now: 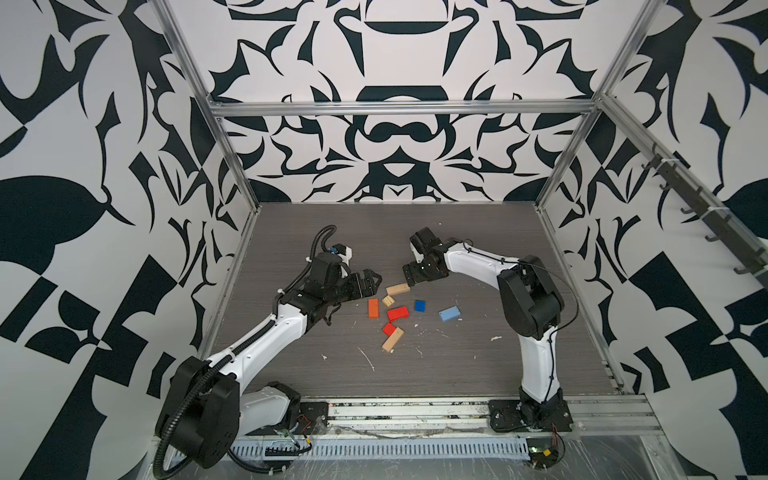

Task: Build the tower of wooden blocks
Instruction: 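Move the right gripper to the natural wood plank and grasp it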

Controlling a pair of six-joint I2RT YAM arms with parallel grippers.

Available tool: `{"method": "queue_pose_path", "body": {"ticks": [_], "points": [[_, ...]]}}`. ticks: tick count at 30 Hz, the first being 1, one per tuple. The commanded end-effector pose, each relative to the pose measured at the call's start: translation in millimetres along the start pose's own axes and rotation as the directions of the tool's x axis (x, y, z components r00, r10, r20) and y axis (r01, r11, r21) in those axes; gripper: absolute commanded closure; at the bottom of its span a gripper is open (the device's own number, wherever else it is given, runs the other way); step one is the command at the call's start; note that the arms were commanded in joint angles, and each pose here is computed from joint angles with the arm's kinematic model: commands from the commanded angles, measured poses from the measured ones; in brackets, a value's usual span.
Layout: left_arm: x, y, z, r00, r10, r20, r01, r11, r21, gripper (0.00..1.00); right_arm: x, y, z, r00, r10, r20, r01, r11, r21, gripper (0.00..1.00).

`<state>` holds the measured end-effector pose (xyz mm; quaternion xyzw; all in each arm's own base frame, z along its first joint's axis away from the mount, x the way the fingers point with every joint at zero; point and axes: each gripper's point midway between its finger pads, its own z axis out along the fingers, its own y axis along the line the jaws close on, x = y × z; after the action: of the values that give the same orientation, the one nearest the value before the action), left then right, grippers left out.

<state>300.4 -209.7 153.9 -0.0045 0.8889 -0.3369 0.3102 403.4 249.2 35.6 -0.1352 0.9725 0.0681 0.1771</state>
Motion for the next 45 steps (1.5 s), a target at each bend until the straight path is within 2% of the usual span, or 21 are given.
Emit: {"method": "queue_pose_path", "body": {"ticks": [1,14,22,31,35,45], "points": [[2.5,-0.4,-3.3,1.0,-0.002,-0.002,0.002,1.0,-0.006,0.0,-15.4,3.4,-10.4,0.999,0.013,0.039,-0.012,1.0,-0.025,0.1],[3.6,1.3,-5.0,1.0,-0.001,0.002,0.001,1.0,-0.016,0.01,-15.8,-2.9,-7.1,0.999,0.03,0.025,-0.03,1.0,0.007,0.14],[3.3,0.3,-4.1,1.0,0.001,0.002,-0.001,1.0,-0.016,0.01,-11.2,-13.0,-10.9,0.994,0.104,0.022,-0.106,0.993,0.052,0.19],[4.2,-0.1,-5.5,1.0,0.005,0.005,-0.005,1.0,-0.017,0.01,-4.7,-14.1,-6.8,0.994,0.108,0.009,-0.108,0.993,0.053,0.15],[4.2,0.5,-5.2,1.0,0.005,0.006,-0.004,1.0,-0.02,0.01,-5.5,-11.2,-6.9,0.995,0.095,0.012,-0.095,0.995,0.032,0.1],[4.6,1.0,-4.5,1.0,0.002,0.005,-0.002,1.0,-0.023,0.0,2.2,-15.2,-1.7,0.996,0.083,-0.02,-0.081,0.995,0.058,0.13]]}}
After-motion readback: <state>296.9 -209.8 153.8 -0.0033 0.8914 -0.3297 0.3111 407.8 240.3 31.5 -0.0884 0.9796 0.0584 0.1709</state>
